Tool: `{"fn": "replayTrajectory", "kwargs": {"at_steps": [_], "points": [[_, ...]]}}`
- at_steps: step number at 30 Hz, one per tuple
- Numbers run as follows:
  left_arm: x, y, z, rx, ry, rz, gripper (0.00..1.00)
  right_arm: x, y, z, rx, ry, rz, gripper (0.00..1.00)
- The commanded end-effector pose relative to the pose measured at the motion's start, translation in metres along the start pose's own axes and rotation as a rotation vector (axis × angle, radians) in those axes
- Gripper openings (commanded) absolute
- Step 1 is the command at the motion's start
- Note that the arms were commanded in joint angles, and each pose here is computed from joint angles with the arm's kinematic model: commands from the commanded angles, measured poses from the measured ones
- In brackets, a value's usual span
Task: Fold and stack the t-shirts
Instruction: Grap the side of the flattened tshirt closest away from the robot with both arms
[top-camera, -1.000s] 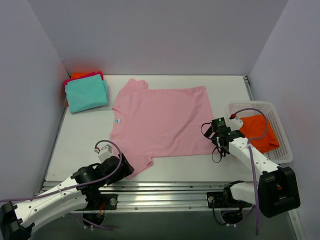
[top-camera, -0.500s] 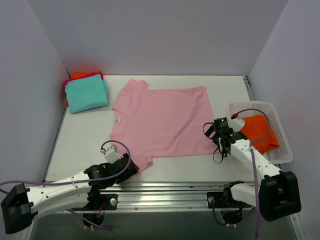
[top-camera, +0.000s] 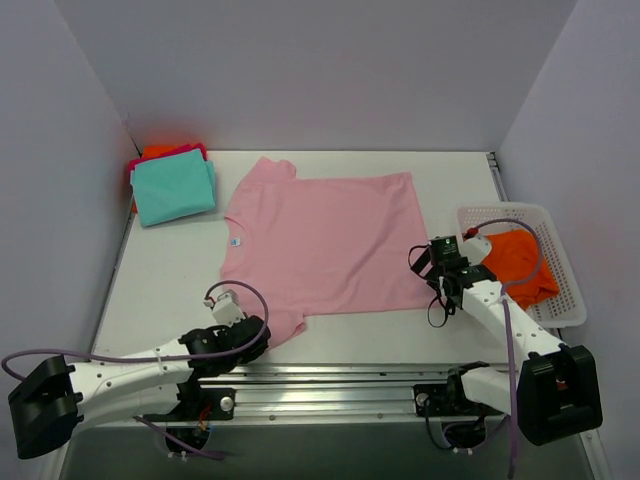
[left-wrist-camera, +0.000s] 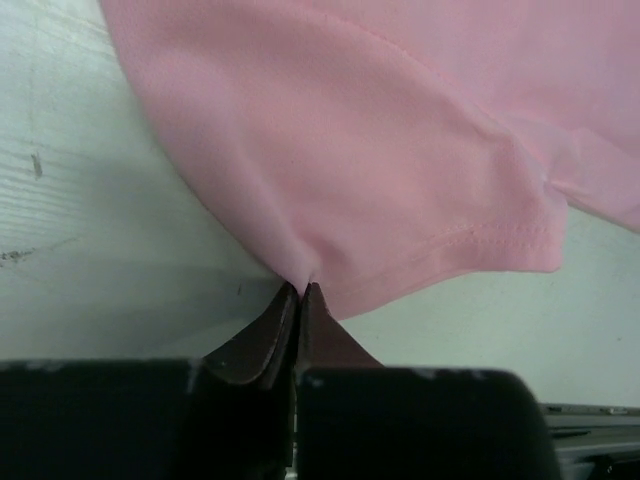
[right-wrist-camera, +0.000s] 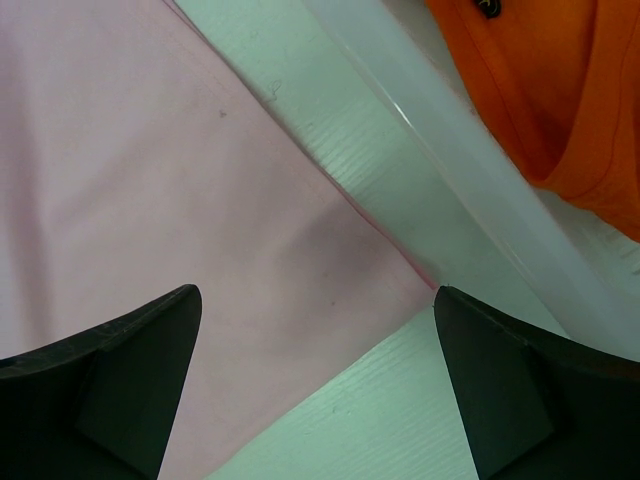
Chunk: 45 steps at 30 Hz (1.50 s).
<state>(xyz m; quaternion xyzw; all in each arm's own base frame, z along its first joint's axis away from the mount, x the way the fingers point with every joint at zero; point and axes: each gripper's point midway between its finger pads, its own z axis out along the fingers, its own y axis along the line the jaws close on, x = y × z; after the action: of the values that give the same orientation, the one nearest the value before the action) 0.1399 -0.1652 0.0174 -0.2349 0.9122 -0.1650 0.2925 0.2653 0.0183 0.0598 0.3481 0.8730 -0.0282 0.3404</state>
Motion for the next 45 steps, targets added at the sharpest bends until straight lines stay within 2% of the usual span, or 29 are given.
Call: {"fn": "replayTrajectory", "kwargs": {"at_steps": [1,3,4,8,12,15,20,26,32,34,36,45], "points": [[-0.025,-0.001,0.004,-0.032,-0.112,0.036,0.02,0.001,-0.005,0.0,0.0,0.006,0.013,0.98],[-0.042,-0.006,0.006,-0.034,-0.145,0.061,0.02,0.005,-0.008,0.004,0.008,0.026,0.025,0.98],[-0.055,-0.01,0.01,-0.026,-0.159,0.016,0.02,0.006,-0.012,0.005,0.024,0.035,0.035,0.98],[-0.086,-0.01,0.023,-0.008,-0.19,-0.008,0.02,0.014,-0.02,0.006,0.041,0.053,0.083,0.96],[-0.106,-0.014,0.036,-0.012,-0.212,-0.008,0.02,0.036,-0.027,0.008,0.052,0.123,0.116,0.92],[-0.104,-0.02,0.048,0.009,-0.185,-0.014,0.02,0.048,-0.036,0.006,0.085,0.157,0.118,0.88],[-0.099,-0.019,0.058,0.008,-0.168,-0.013,0.02,0.046,-0.04,-0.002,0.086,0.142,0.145,0.87],[-0.102,-0.018,0.058,0.004,-0.177,-0.008,0.02,0.053,-0.045,-0.002,0.105,0.151,0.149,0.77],[-0.103,-0.016,0.053,0.003,-0.189,-0.011,0.02,0.06,-0.046,-0.005,0.091,0.146,0.165,0.62],[-0.104,-0.015,0.052,0.001,-0.187,-0.011,0.02,0.061,-0.045,-0.005,0.087,0.146,0.165,0.51],[-0.104,-0.015,0.049,0.003,-0.187,-0.011,0.02,0.06,-0.045,-0.005,0.093,0.139,0.155,0.45],[-0.108,-0.012,0.037,0.012,-0.208,-0.021,0.02,0.059,-0.045,0.002,0.142,0.143,0.112,0.47]]}}
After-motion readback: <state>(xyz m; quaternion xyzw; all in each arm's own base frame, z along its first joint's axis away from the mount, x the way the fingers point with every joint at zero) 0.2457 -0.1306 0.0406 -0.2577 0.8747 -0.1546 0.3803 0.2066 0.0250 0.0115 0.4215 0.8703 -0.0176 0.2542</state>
